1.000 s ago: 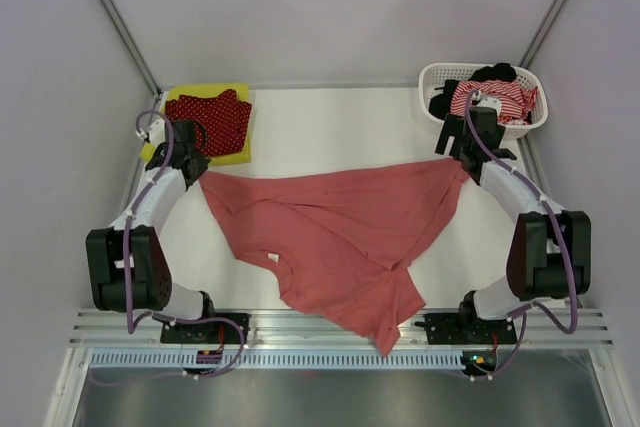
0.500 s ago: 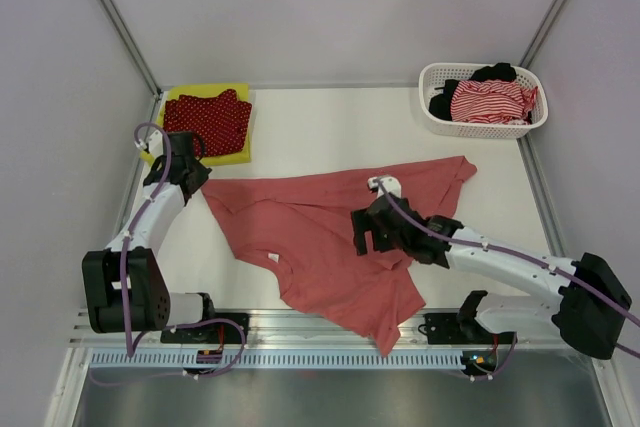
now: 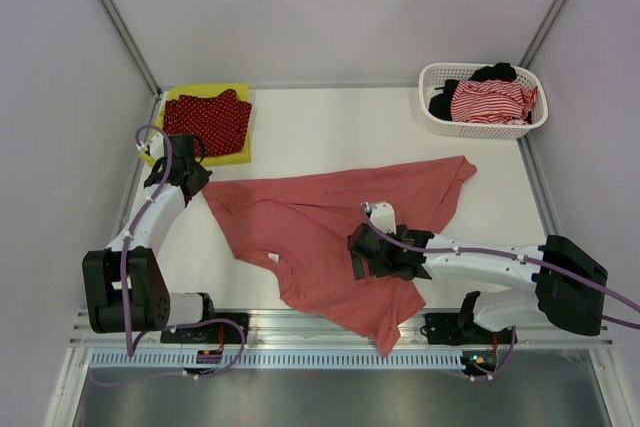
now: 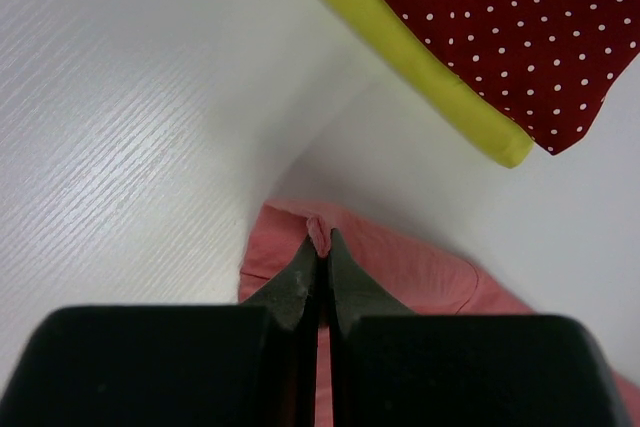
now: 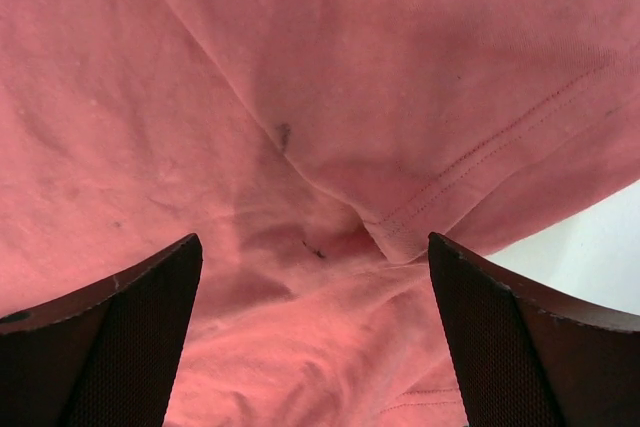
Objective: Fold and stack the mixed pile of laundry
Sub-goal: Flatten out the T-shirt at the center of the board.
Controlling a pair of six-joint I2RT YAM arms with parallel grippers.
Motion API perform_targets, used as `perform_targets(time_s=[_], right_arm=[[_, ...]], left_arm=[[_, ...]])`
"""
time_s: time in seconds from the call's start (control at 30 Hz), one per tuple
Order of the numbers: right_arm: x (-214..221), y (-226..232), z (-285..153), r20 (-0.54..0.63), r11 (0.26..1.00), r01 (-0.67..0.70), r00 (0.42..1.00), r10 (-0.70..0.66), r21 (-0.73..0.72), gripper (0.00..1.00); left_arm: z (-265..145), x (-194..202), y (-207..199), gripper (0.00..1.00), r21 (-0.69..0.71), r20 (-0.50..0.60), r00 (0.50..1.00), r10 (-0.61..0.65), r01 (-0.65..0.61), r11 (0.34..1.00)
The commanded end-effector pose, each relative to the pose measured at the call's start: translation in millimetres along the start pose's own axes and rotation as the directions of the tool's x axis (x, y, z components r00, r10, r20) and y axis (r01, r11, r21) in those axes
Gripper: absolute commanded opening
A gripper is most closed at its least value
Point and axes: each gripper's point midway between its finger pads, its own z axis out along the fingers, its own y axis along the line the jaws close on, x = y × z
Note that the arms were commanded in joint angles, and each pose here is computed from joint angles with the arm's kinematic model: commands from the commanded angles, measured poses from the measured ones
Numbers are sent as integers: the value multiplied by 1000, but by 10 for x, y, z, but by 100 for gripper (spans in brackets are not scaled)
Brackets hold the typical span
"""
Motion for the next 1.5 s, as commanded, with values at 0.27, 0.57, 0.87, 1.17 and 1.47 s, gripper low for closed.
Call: perform_targets(time_s=[0.27, 0.57, 0.87, 1.17, 1.47], right_arm=[[1, -89, 162, 39, 996, -30, 999, 27, 84, 88], [-94, -78, 231, 80, 992, -50, 996, 41, 115, 52], [-100, -235, 222, 88, 982, -56, 995, 41, 178, 22], [-252, -385, 119, 137, 975, -64, 990, 35, 212, 1], [-1585, -777, -687, 527, 946, -295, 829, 185, 132, 0]], left_arm=[[-3, -55, -61, 2, 31, 23, 1000, -3, 2, 1000], [-6, -64, -60, 2, 31, 26, 1000, -2, 1, 1000], [-17, -84, -63, 2, 33, 32, 999, 0, -1, 999], [-39, -94, -58, 2, 35, 38, 999, 4, -5, 999], [-434, -435, -237, 2, 143, 136, 990, -37, 17, 990]])
